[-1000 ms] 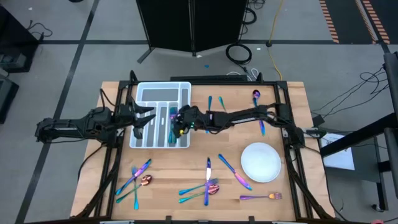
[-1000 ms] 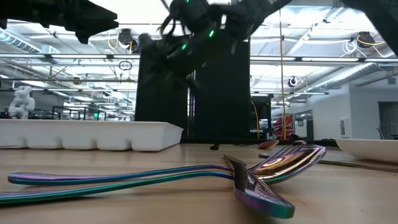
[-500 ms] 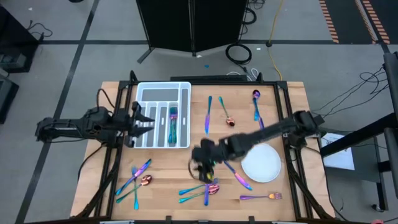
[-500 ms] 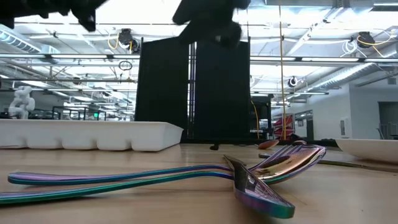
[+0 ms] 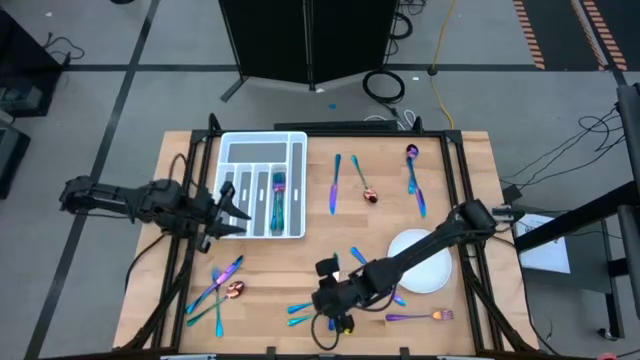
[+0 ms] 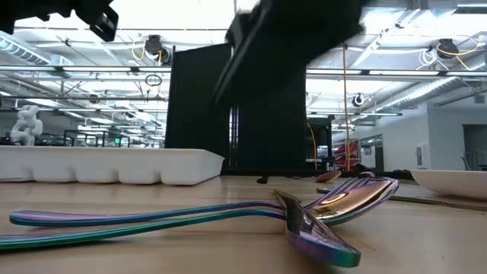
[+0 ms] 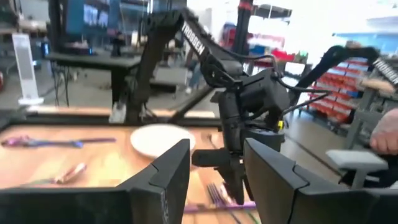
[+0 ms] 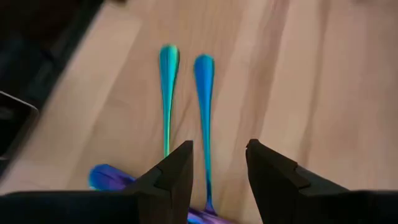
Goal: Sort silverware
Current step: Put the iridescent fork into the white silverware tray
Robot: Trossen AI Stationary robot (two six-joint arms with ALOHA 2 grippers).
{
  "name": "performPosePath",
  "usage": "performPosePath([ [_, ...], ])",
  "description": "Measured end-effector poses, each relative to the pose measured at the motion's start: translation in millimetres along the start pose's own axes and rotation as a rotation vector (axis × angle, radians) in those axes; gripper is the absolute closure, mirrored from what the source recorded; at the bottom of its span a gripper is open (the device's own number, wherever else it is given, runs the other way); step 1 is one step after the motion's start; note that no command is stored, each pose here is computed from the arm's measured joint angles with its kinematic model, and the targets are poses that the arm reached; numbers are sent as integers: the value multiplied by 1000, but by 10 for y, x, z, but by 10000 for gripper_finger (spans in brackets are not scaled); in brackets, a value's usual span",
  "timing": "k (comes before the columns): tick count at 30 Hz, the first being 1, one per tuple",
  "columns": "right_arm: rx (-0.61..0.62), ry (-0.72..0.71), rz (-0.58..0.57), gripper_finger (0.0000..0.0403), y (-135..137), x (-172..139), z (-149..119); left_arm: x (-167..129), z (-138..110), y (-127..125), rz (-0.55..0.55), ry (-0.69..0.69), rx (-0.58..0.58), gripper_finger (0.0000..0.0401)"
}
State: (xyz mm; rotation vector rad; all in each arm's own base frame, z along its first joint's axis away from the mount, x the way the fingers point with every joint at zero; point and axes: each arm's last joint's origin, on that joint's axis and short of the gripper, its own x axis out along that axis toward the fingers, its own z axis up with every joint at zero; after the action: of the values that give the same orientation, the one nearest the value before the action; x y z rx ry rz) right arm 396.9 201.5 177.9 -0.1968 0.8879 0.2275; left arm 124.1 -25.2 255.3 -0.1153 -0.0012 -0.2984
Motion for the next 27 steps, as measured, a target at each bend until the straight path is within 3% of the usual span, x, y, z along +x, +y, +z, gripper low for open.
performPosePath([
  [8, 29, 43, -9, 268, -15, 201, -99, 141, -86, -38, 35, 61, -7, 249],
  [14, 32, 41, -5, 268, -8, 199, -97, 150, -71, -41, 39, 44, -6, 249],
  [22, 51, 103, 19, 269, 26, 436, -245, 149, -67, -41, 40, 40, 17, 249],
  [27, 84, 112, 28, 298, 33, 471, -264, 149, -54, -42, 39, 26, 25, 249],
])
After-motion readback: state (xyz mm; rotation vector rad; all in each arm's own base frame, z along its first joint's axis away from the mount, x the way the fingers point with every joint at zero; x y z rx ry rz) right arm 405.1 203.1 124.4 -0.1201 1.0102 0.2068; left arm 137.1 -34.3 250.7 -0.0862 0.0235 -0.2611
